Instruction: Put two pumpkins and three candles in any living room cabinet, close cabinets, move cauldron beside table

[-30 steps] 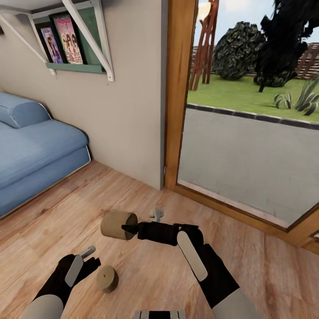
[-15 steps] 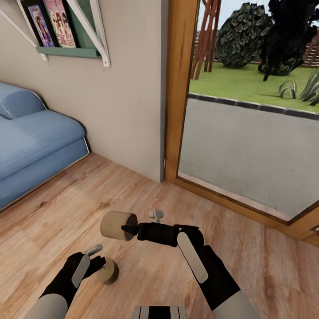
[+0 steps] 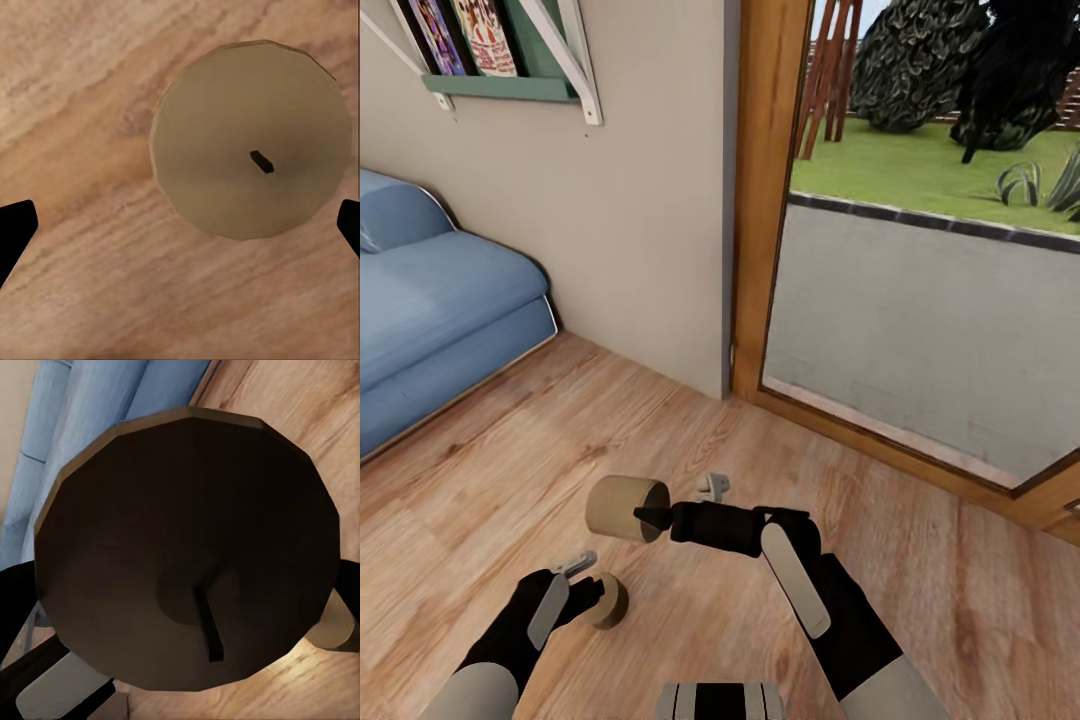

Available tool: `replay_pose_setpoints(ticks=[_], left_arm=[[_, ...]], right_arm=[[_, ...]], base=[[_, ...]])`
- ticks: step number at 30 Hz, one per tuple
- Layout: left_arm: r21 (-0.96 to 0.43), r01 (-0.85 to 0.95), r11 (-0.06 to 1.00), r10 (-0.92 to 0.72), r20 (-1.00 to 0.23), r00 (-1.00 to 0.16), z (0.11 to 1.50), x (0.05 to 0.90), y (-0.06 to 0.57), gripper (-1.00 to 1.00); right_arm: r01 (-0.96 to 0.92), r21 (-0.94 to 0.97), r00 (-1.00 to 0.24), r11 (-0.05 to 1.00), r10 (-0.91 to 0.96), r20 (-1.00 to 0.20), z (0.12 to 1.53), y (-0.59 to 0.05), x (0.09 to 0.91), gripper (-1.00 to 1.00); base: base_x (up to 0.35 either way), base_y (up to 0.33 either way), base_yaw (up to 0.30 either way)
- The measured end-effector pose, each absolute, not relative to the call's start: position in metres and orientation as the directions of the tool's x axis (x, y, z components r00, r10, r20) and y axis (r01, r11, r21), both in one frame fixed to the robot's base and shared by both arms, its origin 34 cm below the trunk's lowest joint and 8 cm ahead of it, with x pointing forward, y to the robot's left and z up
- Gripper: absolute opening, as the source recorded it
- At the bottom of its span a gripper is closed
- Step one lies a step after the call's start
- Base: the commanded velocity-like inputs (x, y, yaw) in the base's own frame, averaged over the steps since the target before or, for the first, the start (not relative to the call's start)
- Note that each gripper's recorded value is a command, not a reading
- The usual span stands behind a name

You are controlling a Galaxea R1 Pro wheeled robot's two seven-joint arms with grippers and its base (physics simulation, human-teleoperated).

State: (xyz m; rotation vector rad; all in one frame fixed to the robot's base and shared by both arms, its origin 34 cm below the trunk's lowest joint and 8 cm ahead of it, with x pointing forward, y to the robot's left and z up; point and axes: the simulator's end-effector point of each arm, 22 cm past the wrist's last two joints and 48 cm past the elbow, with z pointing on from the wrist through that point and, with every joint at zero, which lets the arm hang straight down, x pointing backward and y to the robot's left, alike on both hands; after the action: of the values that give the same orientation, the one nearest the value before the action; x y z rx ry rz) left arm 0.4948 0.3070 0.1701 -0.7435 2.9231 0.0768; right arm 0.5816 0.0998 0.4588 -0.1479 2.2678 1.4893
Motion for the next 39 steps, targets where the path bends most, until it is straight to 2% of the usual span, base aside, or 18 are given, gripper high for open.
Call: replay_pose_setpoints(ticks=[13, 22, 39], left_arm=[[0.024, -0.477, 0.879, -0.472, -0.115, -0.874, 0.167, 0.488, 0.304, 1.0], [0.023, -0.476, 0.879, -0.471, -0.114, -0.875, 0.166, 0.488, 0.304, 1.0], [0.038, -0.489, 0.872, -0.484, -0.091, -0.87, 0.154, 0.477, 0.311, 1.0]], right_arm=[[-0.31, 0.854, -0.904, 0.418, 0.149, -0.401, 0.461, 0.098, 0.584, -1.0], [-0.311, 0.851, -0.903, 0.423, 0.148, -0.403, 0.46, 0.097, 0.585, -1.0], [-0.285, 0.856, -0.915, 0.432, 0.145, -0.378, 0.442, 0.097, 0.583, -1.0]], base=[[0.092, -0.067, 0.0], [0.241, -0.002, 0.0], [0.01, 0.0, 0.0]])
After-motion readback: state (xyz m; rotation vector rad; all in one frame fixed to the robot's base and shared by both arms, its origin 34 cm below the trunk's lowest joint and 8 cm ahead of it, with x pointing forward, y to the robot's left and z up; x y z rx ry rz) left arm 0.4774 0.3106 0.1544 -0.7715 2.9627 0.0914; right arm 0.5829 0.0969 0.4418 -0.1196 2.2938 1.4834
